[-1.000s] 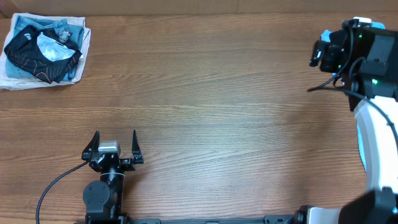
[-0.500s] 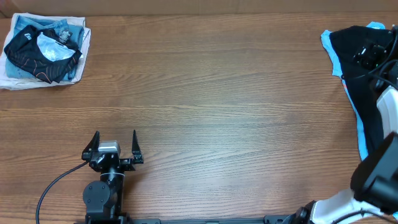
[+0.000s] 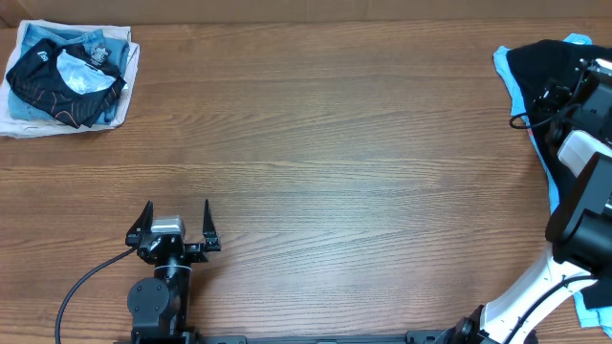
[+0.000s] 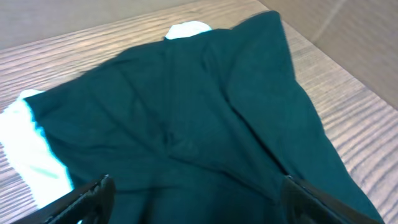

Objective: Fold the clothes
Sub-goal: 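Reach the right gripper toward the black shirt on the right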

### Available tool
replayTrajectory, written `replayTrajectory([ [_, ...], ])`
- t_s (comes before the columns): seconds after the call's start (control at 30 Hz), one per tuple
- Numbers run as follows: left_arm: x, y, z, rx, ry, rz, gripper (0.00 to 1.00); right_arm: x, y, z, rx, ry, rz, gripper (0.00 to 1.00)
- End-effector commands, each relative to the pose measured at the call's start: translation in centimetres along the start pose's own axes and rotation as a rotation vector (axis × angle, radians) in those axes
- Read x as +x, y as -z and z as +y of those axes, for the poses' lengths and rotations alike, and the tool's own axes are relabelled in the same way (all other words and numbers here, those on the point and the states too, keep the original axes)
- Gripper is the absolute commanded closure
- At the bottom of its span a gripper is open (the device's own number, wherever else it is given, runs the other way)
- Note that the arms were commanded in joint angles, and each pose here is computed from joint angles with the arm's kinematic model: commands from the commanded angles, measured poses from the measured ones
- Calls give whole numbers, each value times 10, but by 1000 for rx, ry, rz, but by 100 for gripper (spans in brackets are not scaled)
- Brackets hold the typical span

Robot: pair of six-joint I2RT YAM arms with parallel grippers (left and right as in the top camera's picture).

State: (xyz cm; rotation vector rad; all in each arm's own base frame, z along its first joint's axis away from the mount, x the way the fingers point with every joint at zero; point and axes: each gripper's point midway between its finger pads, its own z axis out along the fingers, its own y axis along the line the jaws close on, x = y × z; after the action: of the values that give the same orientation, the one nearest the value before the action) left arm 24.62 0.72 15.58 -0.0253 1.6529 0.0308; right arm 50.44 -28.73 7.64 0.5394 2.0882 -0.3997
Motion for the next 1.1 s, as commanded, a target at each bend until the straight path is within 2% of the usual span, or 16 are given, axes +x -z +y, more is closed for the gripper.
replayTrajectory([
  [0.0,-1,0,4,-16,-18,-8,0,-8,-7,-18,46,-22,-30,13],
  [0.2,-1,0,4,-16,-18,-8,0,3,-17,-21,49,-22,-22,12],
  [0.4,-1,0,4,-16,-18,-8,0,12,-25,-20,47,-18,18,15],
  [0.5,-1,0,4,-16,-18,-8,0,16,-27,-20,44,-14,86,9],
  [0.67,-1,0,4,-16,-18,-8,0,-14,-16,-20,33,-35,181,4],
  [0.9,-1,0,4,-16,-18,-8,0,-77,22,-2,-99,-70,241,7],
  [1.0,-1,0,4,-16,-18,-8,0,-75,31,0,-115,-65,284,0],
  [1.07,-1,0,4,-16,-18,-8,0,-67,35,6,-150,-71,321,0],
])
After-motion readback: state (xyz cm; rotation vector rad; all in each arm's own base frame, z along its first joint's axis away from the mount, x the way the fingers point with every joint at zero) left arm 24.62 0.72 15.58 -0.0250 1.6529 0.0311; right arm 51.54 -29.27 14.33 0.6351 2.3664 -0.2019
